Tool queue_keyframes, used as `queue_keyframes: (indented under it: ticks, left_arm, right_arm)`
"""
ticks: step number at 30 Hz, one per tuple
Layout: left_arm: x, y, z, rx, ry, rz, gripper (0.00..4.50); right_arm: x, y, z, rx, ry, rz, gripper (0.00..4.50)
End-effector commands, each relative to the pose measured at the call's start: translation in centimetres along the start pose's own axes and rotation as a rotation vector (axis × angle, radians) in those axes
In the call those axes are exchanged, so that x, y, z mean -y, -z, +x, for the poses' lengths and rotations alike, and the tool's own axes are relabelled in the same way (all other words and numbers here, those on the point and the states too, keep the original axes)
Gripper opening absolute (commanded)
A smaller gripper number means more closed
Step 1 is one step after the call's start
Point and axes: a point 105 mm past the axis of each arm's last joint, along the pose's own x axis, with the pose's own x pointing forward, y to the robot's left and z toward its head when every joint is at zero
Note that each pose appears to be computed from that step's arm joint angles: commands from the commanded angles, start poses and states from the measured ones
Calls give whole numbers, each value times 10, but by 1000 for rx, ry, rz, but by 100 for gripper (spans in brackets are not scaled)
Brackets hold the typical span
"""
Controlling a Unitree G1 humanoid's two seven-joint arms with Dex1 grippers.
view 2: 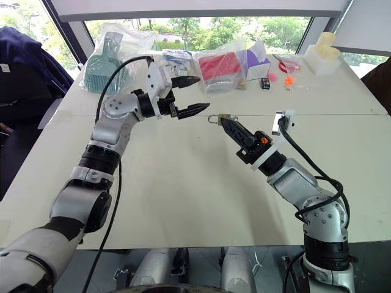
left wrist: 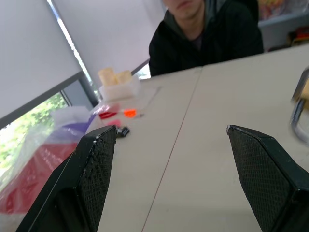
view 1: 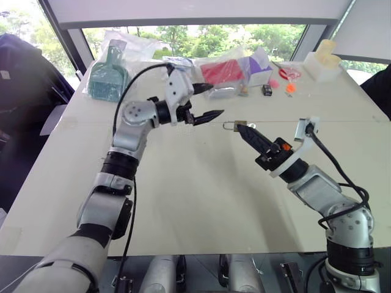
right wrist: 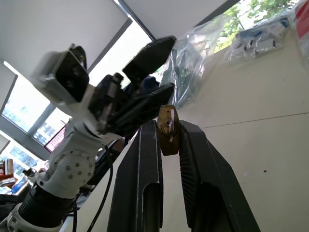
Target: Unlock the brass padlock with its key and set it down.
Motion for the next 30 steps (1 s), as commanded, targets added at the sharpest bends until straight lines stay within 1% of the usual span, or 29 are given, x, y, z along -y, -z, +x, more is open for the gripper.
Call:
queue_keyframes:
  ticks: [1, 4, 10, 16, 24, 27, 30]
  left_arm:
    - [8, -17, -5, 48, 46, -68, 378]
    - [16, -18, -8, 34, 86, -101, 378]
    - [28, -7, -9, -13, 130, -93, 378]
    - [27, -2, -1, -16, 131, -81, 378]
    - [24, -1, 4, -2, 130, -70, 378]
    - [27, -2, 0, -7, 159, -90, 378]
    - [34, 2, -11, -41, 215, -118, 378]
  right_arm:
    - [-4, -11, -2, 39, -12, -27, 0]
    - [-3, -12, -2, 41, -10, -27, 0]
    - [-7, -14, 1, 50, -27, -15, 0]
    - [-15, -10, 0, 33, -58, -7, 0]
    - [-15, -8, -1, 27, -50, -7, 0]
    - [-13, -7, -2, 28, -39, -8, 0]
    - [-10, -8, -2, 30, -31, -8, 0]
